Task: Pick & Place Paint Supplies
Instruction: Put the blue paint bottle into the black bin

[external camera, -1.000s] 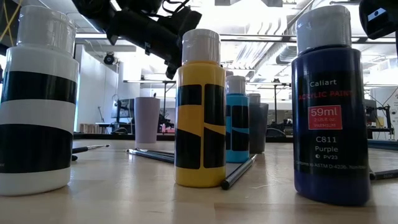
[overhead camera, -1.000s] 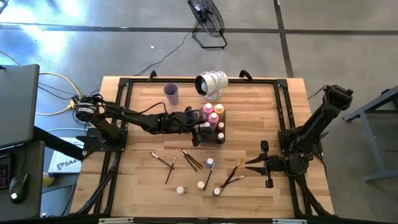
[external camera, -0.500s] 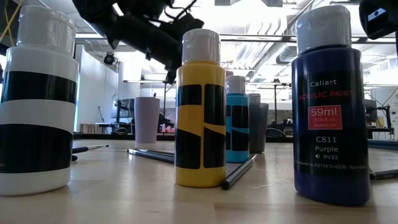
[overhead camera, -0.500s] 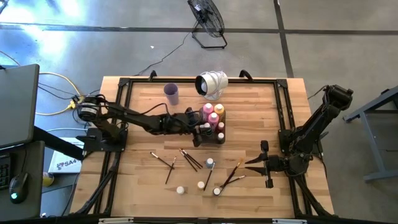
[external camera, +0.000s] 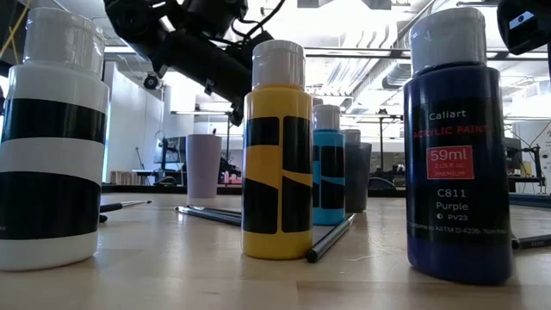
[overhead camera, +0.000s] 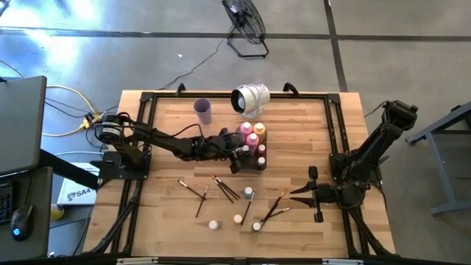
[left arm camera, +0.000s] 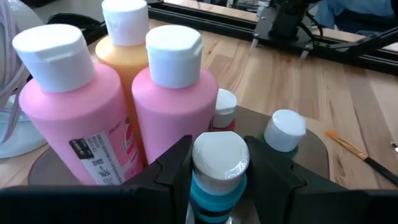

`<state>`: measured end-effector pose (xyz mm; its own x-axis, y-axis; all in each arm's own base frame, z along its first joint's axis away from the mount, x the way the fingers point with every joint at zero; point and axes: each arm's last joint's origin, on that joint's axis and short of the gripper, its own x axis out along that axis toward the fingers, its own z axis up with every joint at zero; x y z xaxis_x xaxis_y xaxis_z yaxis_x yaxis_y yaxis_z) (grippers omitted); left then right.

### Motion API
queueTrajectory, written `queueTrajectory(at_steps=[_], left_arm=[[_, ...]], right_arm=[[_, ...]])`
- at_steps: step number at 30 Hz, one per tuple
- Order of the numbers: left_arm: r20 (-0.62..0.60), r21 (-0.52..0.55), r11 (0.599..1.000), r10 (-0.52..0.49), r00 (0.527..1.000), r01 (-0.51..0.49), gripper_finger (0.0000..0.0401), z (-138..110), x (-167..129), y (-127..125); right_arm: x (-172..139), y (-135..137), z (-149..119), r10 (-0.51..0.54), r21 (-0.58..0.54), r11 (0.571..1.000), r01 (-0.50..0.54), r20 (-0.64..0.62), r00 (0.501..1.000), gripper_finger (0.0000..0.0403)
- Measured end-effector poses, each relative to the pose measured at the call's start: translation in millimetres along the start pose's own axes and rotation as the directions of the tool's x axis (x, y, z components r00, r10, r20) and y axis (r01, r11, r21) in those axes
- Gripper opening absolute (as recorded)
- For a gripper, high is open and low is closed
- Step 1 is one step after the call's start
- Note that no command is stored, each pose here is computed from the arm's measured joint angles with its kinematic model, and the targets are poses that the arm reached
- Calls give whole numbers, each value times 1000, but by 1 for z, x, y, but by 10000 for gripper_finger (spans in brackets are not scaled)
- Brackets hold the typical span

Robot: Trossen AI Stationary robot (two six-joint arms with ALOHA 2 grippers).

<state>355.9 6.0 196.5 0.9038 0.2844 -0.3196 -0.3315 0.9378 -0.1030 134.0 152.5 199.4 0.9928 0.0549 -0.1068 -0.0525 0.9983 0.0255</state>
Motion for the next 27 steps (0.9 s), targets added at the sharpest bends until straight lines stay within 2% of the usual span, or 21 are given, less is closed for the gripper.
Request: queueTrajectory(at_steps=[27], left_arm=[[0,-34,999,-15,1000,15,126,0,0,0]], right_arm=[[0,-1,-2,-20,-2,1000,20,-15,1000,64]])
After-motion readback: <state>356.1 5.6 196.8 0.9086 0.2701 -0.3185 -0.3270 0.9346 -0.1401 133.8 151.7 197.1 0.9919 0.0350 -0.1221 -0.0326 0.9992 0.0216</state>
